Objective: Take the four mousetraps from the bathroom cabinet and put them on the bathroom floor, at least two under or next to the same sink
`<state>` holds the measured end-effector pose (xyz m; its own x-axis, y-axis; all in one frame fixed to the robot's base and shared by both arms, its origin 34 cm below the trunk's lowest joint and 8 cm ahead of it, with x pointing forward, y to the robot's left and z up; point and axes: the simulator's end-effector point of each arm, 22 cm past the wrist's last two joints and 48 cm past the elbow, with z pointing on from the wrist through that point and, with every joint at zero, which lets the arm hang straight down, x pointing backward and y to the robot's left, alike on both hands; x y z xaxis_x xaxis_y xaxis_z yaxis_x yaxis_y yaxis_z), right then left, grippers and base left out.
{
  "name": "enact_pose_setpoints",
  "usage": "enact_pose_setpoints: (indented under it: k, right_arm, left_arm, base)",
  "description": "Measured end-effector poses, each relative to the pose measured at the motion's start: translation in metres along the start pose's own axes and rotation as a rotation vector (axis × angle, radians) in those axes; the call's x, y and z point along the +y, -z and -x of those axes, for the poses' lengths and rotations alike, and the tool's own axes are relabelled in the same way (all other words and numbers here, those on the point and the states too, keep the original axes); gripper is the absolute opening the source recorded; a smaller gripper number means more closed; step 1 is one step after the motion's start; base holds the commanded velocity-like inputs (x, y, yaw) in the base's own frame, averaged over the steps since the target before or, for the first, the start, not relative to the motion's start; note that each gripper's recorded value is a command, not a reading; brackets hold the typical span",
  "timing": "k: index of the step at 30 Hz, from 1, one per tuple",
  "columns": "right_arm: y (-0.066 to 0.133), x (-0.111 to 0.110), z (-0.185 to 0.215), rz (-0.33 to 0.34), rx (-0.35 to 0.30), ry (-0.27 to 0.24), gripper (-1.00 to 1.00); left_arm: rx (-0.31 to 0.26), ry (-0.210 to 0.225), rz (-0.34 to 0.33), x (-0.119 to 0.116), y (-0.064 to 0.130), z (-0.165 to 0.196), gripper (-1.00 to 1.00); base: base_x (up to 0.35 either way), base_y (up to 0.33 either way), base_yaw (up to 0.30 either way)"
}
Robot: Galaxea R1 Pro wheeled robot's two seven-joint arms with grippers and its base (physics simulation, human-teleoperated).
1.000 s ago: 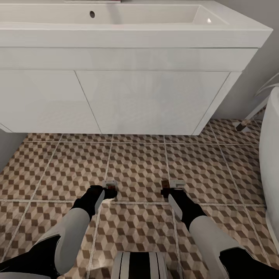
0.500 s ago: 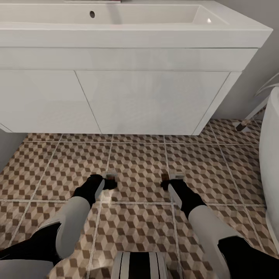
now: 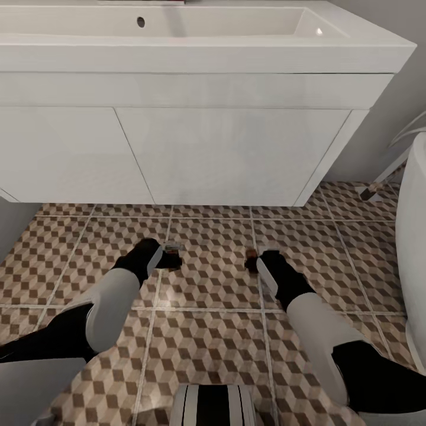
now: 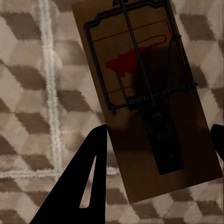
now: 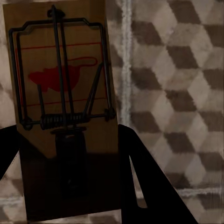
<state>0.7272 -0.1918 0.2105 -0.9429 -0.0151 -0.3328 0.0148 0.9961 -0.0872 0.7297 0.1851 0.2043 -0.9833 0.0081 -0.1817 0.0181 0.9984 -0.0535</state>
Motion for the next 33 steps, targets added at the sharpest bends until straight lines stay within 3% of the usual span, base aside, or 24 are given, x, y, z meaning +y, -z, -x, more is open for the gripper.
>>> enact_pose_setpoints:
  k: [7, 12, 25, 33]
  right_arm:
    - [0.011, -0.002, 0.033, -0.002, -0.011, 0.009, -1.00]
    - [0.016, -0.003, 0.046, -0.002, -0.013, 0.013, -1.00]
    - [0.017, -0.004, 0.048, -0.007, -0.013, 0.019, -1.00]
    - [0.017, -0.004, 0.047, -0.007, -0.011, 0.022, -1.00]
  left_arm:
    - [-0.008, -0.002, 0.001, 0.000, 0.004, 0.009, -1.00]
    - [0.029, -0.003, 0.001, 0.005, -0.003, -0.007, -1.00]
    - [0.031, -0.002, -0.065, -0.010, -0.002, -0.007, -1.00]
    - [-0.082, 0.012, -0.031, 0.007, 0.018, 0.040, -1.00]
  base:
    - [0.000, 0.000, 0.000]
    - [0.000, 0.000, 0.000]
    - [0.000, 0.000, 0.000]
    - [0.000, 0.000, 0.000]
